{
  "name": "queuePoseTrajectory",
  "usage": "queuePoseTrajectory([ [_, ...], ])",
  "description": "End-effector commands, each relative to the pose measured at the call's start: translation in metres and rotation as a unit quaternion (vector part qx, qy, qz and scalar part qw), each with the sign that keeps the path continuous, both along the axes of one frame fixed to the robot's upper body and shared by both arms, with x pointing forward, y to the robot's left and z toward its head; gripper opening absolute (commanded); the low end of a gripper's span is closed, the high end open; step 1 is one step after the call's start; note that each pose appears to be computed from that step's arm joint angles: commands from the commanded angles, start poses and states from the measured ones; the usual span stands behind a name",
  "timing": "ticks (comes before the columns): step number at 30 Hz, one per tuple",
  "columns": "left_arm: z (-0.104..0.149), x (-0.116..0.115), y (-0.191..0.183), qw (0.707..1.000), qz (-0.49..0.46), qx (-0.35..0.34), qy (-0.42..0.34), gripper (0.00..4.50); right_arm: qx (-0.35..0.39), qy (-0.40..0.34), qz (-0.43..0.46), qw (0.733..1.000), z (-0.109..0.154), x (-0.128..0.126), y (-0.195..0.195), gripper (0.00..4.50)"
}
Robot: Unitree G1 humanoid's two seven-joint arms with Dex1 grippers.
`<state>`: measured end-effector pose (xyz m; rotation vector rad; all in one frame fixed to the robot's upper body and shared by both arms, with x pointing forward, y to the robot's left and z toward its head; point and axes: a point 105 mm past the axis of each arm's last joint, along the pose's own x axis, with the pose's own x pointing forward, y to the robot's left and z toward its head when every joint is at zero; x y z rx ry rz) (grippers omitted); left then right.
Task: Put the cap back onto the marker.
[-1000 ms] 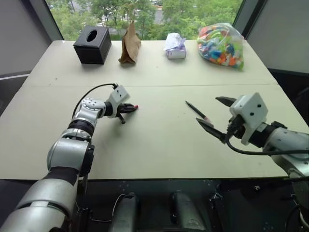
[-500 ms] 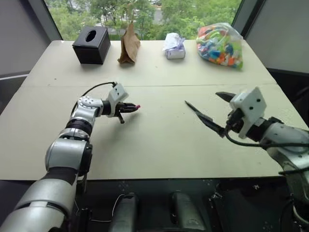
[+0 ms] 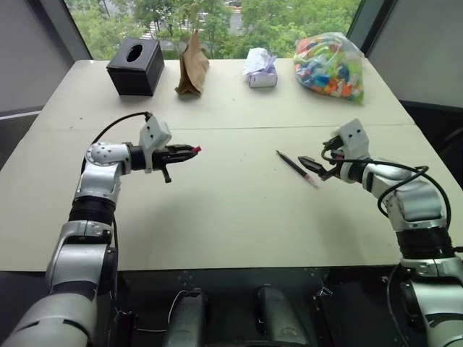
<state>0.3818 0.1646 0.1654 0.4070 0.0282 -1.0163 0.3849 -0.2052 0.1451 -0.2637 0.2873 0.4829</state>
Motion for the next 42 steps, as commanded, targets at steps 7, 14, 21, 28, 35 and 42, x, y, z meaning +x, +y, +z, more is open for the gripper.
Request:
queuePoseTrajectory([
  [7,0.020,-0.016,0.008,0.999,0.033,-0.017,-0.034,0.02,-0.002,0.006,0.039,0.999,-0.012,0.009,0.026,4.50],
  [14,0.020,-0.018,0.003,0.999,0.035,-0.022,-0.033,0.02,0.003,0.022,0.025,0.999,-0.032,0.014,0.027,4.50],
  [21,0.019,-0.018,0.001,0.999,0.034,-0.020,-0.033,0.02,0.003,0.027,0.015,1.000,-0.037,0.014,0.021,4.50],
  [28,0.020,-0.017,-0.001,0.999,0.031,-0.019,-0.033,0.00,0.016,0.029,0.011,0.999,-0.039,0.015,0.020,3.69],
  [35,0.021,-0.016,-0.003,0.999,0.029,-0.018,-0.036,0.00,0.018,0.028,0.018,0.999,-0.038,0.015,0.022,0.04],
  [42,0.022,-0.016,-0.004,0.999,0.026,-0.018,-0.036,0.00,0.018,0.028,0.022,0.999,-0.039,0.012,0.024,0.04],
])
